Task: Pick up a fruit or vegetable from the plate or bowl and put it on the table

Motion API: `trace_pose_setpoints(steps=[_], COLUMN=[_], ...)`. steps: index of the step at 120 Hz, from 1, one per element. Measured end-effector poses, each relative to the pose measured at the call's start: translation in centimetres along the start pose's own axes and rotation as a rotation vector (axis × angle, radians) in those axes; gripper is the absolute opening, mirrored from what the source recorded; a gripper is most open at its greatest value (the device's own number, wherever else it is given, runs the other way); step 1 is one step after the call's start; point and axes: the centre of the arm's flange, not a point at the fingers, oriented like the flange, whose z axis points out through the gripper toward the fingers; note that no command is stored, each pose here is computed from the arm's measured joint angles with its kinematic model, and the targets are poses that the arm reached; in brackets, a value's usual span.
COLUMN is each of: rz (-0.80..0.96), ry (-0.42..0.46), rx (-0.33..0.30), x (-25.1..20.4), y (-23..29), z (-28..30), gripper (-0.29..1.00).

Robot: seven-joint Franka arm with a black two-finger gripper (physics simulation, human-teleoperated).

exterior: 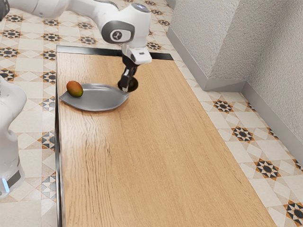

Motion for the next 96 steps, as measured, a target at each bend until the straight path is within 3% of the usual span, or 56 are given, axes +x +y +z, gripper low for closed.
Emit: trace_pose_setpoints(steps=[14, 26, 48, 72, 82, 96], rz=[0.011, -0.005, 0.000, 0.003, 0.021, 0.046], ry=[0.004, -0.003, 0.014, 0.036, 0.042, 0.068], rx=[0.064, 0.084, 0.060, 0.036, 0.028, 0.031], x=[4.5, 8.3, 13.3, 13.3, 13.5, 13.6], y=[-1.0, -2.2, -2.6, -3.3, -3.2, -3.5], z=[-2.2, -1.9, 0.0, 0.6, 0.9, 1.0], gripper=[0.36, 0.36, 0.36, 0.36, 0.52, 0.62])
